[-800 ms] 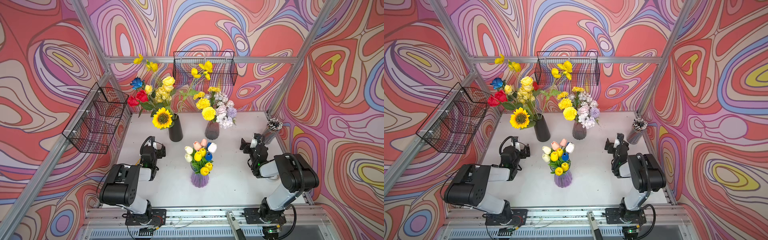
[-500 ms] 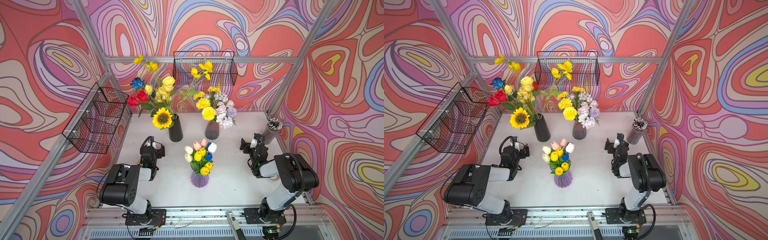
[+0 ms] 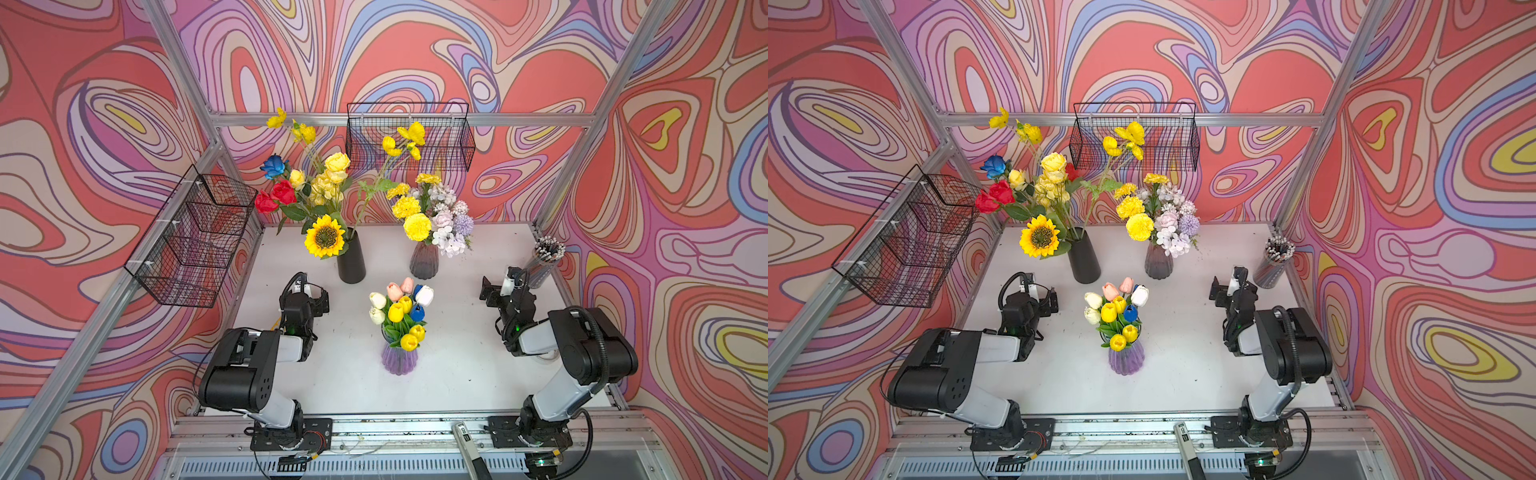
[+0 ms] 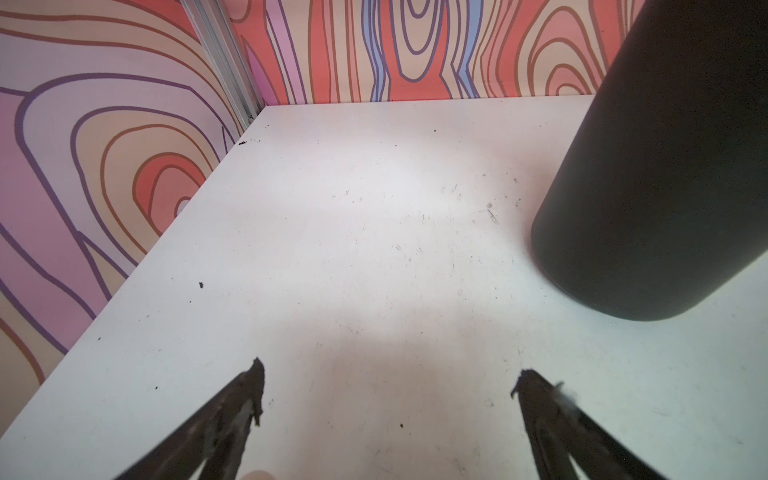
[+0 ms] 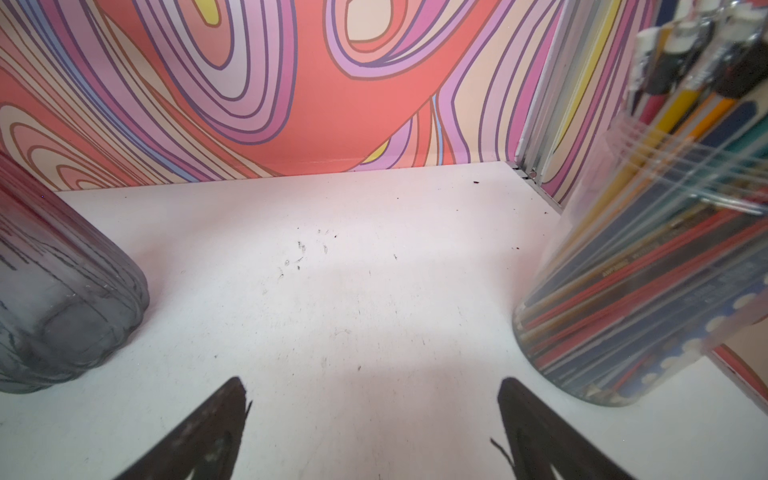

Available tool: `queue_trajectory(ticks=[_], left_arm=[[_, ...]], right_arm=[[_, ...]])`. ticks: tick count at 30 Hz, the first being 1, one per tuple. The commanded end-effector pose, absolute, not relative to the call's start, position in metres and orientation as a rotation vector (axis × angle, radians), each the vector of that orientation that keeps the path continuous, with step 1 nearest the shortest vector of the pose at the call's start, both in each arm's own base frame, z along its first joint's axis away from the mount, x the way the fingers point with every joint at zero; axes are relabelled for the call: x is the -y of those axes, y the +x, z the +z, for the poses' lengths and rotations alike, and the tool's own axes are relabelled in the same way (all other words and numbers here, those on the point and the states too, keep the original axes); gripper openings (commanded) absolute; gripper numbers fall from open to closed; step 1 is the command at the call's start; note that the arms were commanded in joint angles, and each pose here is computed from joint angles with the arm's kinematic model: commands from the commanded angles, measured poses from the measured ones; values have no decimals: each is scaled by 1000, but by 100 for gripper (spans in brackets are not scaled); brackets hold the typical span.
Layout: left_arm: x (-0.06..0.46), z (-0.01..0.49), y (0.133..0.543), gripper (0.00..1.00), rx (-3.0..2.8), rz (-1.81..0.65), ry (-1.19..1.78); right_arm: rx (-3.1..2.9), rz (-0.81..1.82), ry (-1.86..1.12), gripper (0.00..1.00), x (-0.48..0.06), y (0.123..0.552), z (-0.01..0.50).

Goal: Pick out yellow flowers from the vase
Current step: Move the vase to the center of the board.

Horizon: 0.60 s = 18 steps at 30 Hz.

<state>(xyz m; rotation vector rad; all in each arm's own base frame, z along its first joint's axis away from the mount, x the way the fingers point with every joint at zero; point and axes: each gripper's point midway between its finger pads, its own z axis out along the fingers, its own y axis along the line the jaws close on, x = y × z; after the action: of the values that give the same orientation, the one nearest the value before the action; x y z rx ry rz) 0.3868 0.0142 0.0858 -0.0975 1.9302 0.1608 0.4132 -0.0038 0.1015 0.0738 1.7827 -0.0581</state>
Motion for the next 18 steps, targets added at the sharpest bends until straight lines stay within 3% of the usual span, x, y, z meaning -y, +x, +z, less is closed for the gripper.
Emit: queue_trajectory(ticks=[1, 18], left_arm=[[-18, 91, 391, 100, -1913, 169, -114], [-13, 93, 390, 100, -1905, 153, -85]], right_arm=[[-1764, -69, 71, 98, 4, 418, 106], [-1758, -66, 69, 97, 4, 416, 107]])
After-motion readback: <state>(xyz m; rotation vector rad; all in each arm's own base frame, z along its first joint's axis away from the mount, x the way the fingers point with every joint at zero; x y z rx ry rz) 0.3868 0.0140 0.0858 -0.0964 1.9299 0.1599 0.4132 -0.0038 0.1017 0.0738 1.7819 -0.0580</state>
